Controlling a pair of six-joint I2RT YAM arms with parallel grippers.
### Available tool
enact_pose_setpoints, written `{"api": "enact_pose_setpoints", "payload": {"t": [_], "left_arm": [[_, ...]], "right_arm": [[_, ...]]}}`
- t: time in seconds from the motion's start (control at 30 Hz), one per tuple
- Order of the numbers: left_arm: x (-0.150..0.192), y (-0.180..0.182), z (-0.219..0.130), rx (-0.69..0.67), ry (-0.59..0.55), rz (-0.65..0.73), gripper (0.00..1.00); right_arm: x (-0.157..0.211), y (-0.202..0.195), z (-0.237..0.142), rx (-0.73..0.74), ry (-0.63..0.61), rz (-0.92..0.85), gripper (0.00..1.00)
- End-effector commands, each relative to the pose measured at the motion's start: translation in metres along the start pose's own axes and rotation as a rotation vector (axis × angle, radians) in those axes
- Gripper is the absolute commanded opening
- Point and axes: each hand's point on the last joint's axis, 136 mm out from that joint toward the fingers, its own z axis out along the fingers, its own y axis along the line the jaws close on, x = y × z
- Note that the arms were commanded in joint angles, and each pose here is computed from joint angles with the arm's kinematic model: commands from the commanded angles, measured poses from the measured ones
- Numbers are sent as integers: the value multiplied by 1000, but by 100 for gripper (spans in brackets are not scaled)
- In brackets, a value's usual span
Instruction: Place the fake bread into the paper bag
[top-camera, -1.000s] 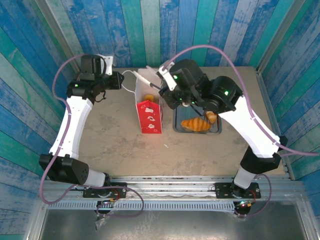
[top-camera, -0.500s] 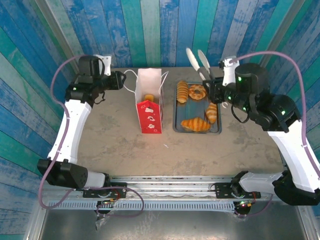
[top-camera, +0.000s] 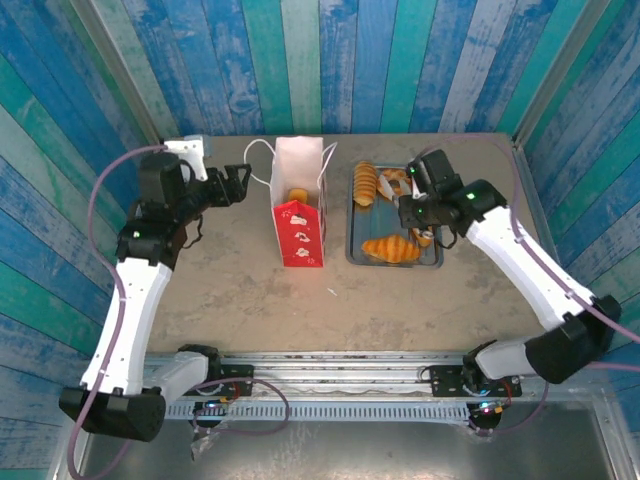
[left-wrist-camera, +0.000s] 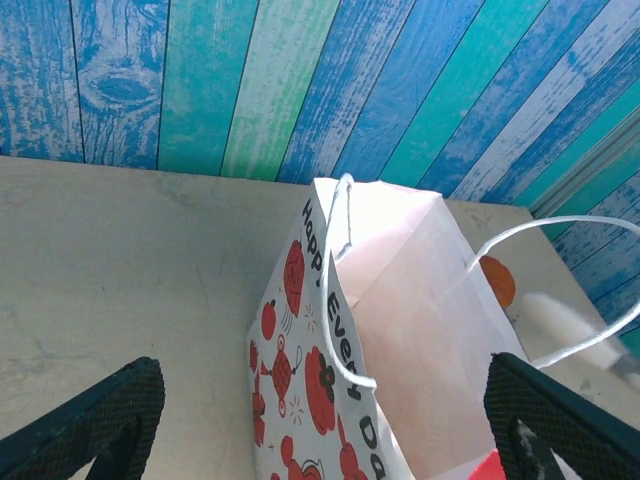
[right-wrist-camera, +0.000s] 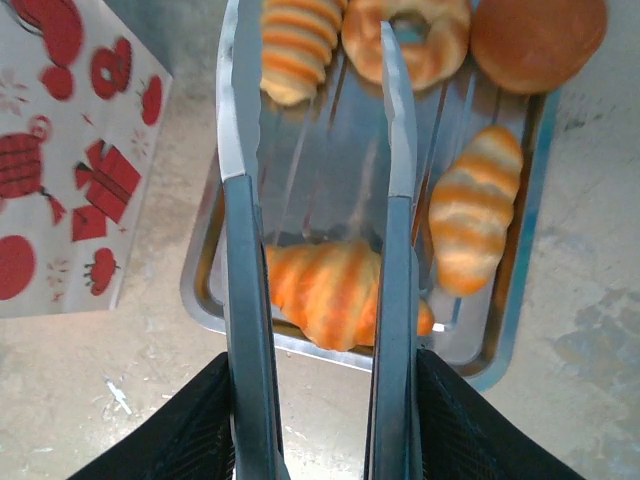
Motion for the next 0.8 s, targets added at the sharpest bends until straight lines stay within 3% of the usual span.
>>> {"api": "enact_pose_setpoints", "payload": {"t": [0.0, 0.4, 0.77], "left_arm": [[-12, -4, -18, 7, -90, -22, 86], [-1, 0, -29, -16, -81, -15, 86], [3, 1, -28, -21, -71, -11, 85]], "right_arm": [[-7, 6, 23, -28, 5, 48, 45], [-1, 13, 95, -47, 94, 92, 46], [-3, 18, 116, -68, 107, 82, 47]]}}
